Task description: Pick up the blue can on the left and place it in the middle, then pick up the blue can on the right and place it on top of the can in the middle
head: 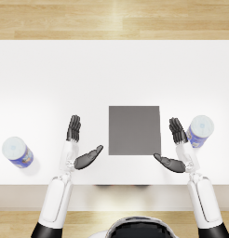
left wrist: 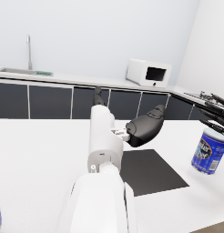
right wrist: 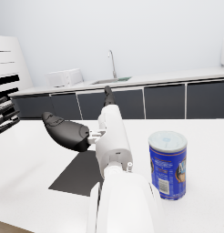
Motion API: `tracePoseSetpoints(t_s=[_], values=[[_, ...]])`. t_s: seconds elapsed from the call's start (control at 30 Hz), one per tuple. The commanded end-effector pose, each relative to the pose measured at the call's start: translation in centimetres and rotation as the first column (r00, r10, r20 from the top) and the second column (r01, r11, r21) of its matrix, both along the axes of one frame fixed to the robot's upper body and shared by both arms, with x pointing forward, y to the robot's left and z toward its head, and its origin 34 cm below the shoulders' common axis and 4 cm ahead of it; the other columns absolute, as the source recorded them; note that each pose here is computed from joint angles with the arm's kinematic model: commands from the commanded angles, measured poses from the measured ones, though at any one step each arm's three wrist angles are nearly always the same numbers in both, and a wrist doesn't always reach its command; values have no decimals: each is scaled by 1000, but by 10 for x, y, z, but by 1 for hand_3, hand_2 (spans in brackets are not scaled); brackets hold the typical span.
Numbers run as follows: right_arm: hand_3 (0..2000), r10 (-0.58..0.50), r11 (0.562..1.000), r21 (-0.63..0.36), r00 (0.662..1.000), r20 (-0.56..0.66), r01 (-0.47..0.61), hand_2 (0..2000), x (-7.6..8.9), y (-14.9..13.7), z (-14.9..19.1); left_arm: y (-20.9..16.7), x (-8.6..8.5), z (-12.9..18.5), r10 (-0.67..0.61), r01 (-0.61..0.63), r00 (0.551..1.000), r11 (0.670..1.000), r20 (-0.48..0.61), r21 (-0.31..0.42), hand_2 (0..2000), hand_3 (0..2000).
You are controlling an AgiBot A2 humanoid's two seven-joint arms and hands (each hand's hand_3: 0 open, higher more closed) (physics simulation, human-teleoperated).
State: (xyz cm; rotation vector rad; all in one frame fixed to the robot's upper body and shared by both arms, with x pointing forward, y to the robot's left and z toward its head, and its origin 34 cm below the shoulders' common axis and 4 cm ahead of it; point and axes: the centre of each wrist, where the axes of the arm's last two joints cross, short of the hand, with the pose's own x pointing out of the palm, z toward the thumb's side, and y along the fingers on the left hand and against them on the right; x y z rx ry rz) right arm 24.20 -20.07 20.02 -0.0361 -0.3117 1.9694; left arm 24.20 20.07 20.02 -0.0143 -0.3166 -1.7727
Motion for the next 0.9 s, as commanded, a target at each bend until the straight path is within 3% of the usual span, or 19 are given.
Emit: tracePoseSetpoints(t_s=[0.03, 0.67, 0.7, 0.83, 0.9], values=[[0, 0, 1000, 0, 1000, 0, 0, 0, 0, 0, 0, 0, 0, 0, 0, 0, 1000, 1000, 0, 0, 0, 0], [0, 21, 1000, -6, 999, -24, -22, 0, 1, 6, -6, 0, 0, 0, 0, 0, 1000, 1000, 0, 0, 0, 0], [0, -18, 1000, 19, 1000, 20, 18, 0, -2, 3, 0, -6, 1, -6, -21, 22, 999, 1000, -24, 6, 0, 0], [0, -165, 982, 116, 973, 160, 147, 0, 1, -16, 29, 21, -9, 24, 28, -23, 982, 999, 187, -28, 0, 0], [0, -243, 970, 74, 941, 234, 232, 0, 1, -27, 40, 36, -15, 33, 101, -113, 961, 993, 259, 33, 0, 0]])
